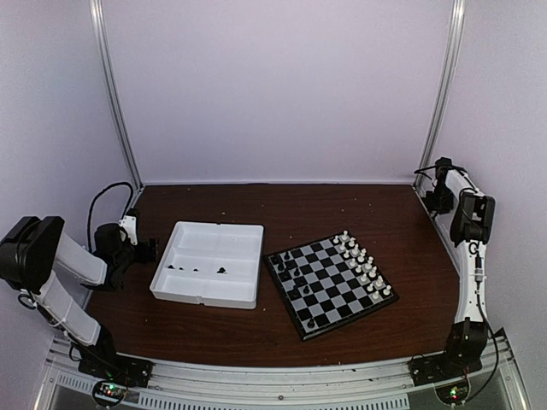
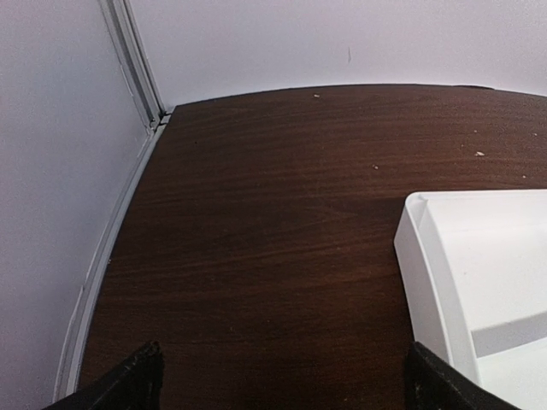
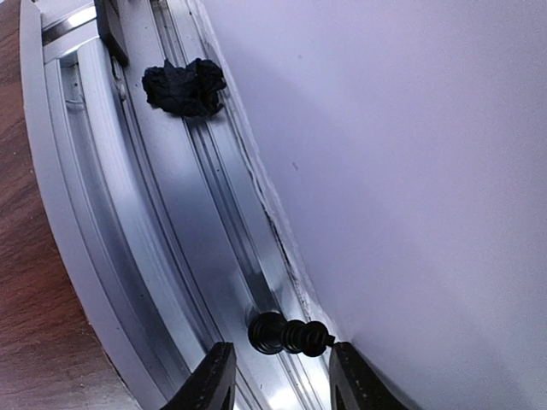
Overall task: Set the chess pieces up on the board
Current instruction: Pick up the chess piece at the corner of the board.
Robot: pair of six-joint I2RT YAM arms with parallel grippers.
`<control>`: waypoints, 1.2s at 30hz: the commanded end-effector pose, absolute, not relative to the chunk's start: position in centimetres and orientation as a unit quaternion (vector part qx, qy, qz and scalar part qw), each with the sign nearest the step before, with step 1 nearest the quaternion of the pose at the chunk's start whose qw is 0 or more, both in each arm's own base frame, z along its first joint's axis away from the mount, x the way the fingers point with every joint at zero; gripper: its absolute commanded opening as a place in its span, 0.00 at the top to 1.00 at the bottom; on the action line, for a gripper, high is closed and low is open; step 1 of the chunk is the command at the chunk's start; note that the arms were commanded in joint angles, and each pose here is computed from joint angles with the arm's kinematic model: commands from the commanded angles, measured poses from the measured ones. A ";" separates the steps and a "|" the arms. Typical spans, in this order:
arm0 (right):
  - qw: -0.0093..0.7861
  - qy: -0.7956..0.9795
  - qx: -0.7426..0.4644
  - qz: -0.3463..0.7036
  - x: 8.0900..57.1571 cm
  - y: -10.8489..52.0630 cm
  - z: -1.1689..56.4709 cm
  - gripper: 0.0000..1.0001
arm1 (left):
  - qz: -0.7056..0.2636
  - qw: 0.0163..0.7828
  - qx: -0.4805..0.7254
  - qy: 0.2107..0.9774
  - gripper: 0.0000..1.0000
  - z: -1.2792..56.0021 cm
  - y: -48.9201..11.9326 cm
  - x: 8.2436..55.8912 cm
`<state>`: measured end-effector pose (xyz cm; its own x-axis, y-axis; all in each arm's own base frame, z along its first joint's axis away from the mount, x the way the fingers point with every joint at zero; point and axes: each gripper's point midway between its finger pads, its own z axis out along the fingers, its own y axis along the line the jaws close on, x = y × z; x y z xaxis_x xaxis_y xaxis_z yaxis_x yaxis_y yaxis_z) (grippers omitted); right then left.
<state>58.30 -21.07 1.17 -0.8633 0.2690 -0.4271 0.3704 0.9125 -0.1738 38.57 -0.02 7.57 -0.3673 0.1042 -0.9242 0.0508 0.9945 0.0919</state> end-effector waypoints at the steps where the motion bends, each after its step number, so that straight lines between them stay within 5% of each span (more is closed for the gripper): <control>1: 0.198 0.949 0.200 -0.140 57.6 -24.0 0.1 0.60 | 0.029 0.578 0.051 0.814 0.02 8.8 -0.1 39.4; 8: 0.199 0.949 0.204 -0.137 57.5 -24.2 0.1 0.76 | 0.029 0.578 0.051 0.814 0.02 8.8 -0.1 39.4; 25: 0.202 0.950 0.198 -0.130 57.7 -24.0 0.1 0.75 | 0.029 0.578 0.051 0.814 0.03 8.8 -0.1 39.4; 36: 0.201 0.950 0.202 -0.130 57.6 -24.2 0.1 0.84 | 0.029 0.577 0.051 0.814 0.02 8.8 -0.1 39.4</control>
<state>58.42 -20.97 1.17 -0.8593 0.2791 -0.4286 0.3758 0.9130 -0.1587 38.57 -0.02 7.56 -0.3677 0.1042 -0.9241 0.0509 0.9945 0.0919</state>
